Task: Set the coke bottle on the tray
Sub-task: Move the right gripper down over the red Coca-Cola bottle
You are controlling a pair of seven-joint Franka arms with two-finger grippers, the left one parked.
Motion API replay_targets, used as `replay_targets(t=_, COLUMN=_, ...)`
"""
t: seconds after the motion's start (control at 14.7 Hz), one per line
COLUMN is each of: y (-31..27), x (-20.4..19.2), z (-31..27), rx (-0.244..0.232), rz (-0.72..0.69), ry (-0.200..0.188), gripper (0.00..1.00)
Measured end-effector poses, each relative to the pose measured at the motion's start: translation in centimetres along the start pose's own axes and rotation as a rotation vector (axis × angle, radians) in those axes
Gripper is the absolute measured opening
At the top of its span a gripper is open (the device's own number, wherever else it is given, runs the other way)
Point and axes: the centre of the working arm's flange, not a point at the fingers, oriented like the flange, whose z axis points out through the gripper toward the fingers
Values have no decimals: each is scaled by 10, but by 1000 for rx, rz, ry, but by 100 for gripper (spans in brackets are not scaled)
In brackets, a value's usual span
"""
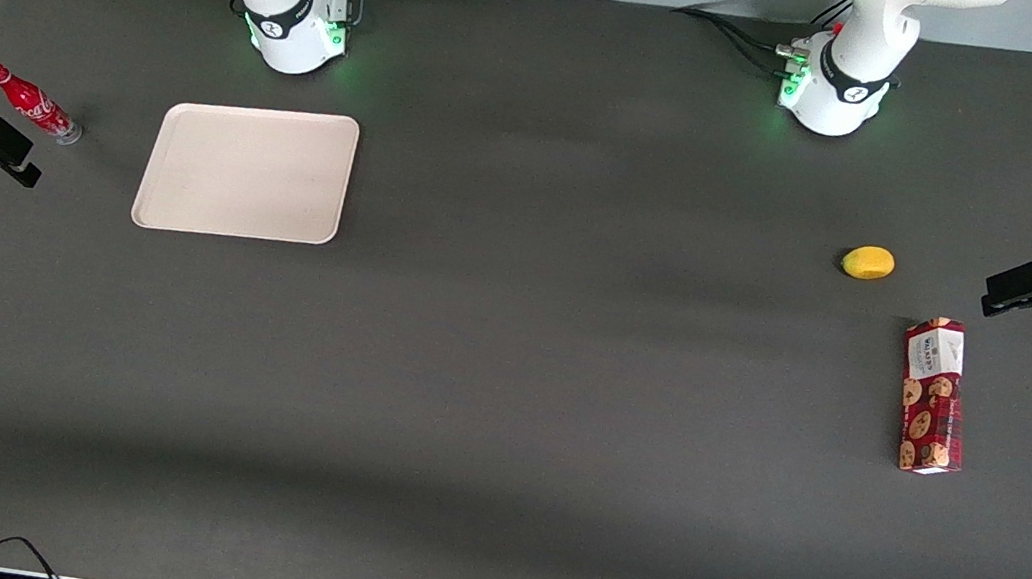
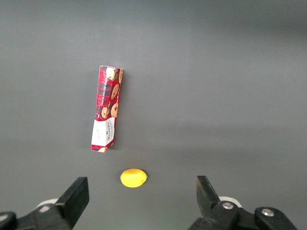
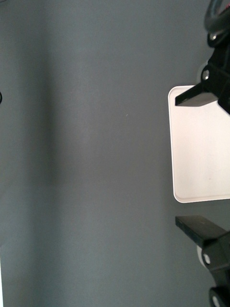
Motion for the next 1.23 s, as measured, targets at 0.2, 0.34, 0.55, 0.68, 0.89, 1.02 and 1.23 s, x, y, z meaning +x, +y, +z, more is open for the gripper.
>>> replay_targets(t=0.2, y=0, x=0, z=0, rx=0, rz=0, ry=0, gripper=100)
replay_targets(t=0.34, y=-1, x=0, z=-2, rx=0, rz=-1, ry=3, gripper=100)
replay_targets(t=0.55, y=-1, x=0, z=-2, rx=0, rz=-2, ry=-2, gripper=100)
replay_targets(t=0.68, y=0, x=0, z=1, rx=-4, rz=-1, ry=-17, gripper=100)
replay_targets(t=0.89, y=31, x=-11, z=5, rx=-84, rz=29, ry=-106, gripper=100)
replay_targets(t=1.02, y=76, x=-22, z=2, rx=-111, rz=32, ry=-145, gripper=100)
replay_targets(t=1.23, y=171, x=-62, z=-17, rx=-96, rz=96, ry=-152, gripper=100)
